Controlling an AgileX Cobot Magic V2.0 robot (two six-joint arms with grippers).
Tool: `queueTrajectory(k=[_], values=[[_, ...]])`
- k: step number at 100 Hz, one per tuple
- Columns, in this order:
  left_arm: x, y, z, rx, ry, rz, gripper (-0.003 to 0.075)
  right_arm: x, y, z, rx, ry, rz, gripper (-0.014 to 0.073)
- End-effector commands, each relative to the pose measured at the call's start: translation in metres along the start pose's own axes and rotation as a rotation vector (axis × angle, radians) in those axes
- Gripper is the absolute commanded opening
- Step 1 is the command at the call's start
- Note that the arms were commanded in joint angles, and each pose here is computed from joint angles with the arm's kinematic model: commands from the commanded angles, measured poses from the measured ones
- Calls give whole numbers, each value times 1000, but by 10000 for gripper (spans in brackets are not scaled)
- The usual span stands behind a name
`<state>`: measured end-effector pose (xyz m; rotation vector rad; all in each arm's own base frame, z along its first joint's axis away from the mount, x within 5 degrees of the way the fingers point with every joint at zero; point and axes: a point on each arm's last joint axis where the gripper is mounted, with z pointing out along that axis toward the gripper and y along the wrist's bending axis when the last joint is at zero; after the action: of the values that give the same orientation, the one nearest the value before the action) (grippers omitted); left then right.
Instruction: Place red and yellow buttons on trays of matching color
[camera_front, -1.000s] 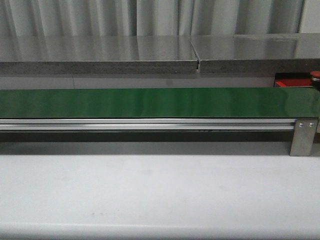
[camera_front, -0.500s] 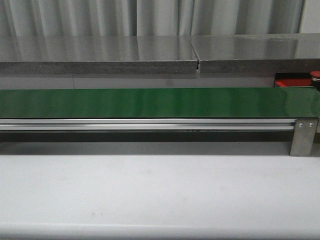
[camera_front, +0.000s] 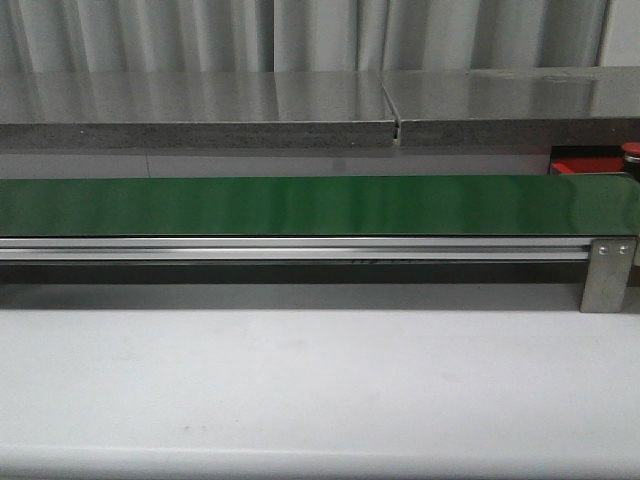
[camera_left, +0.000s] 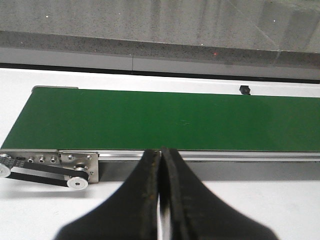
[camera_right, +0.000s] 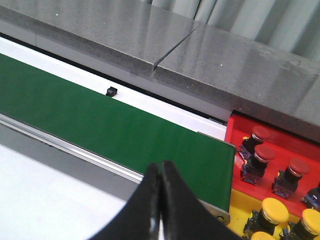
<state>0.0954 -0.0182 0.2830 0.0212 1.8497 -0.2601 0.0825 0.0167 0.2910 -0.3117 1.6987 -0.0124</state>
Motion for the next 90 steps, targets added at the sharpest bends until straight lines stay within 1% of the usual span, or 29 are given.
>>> queueTrajectory(k=[1, 22, 36, 53, 65, 75, 81, 90], values=[[-15, -2, -3, 6, -98, -13, -20, -10, -4, -1, 38, -46, 14, -68], [-15, -2, -3, 6, -98, -13, -20, -10, -4, -1, 38, -46, 14, -68], [-15, -2, -3, 6, -98, -13, -20, -10, -7, -1, 67, -57, 15, -68], [-15, -2, -3, 6, -98, -13, -20, -10, -7, -1, 67, -59, 17, -68], [-15, -2, -3, 6, -98, -13, -20, -11, -3, -2, 22, -75, -3, -68], [-15, -2, -3, 6, -98, -13, -20, -12, 1, -7, -10, -101, -43, -68], [-15, -2, -3, 6, -98, -13, -20, -12, 1, -10, 0, -101, -56, -68], [-15, -2, -3, 6, -98, -13, -20, -8, -1, -12, 35, -67, -52, -68]])
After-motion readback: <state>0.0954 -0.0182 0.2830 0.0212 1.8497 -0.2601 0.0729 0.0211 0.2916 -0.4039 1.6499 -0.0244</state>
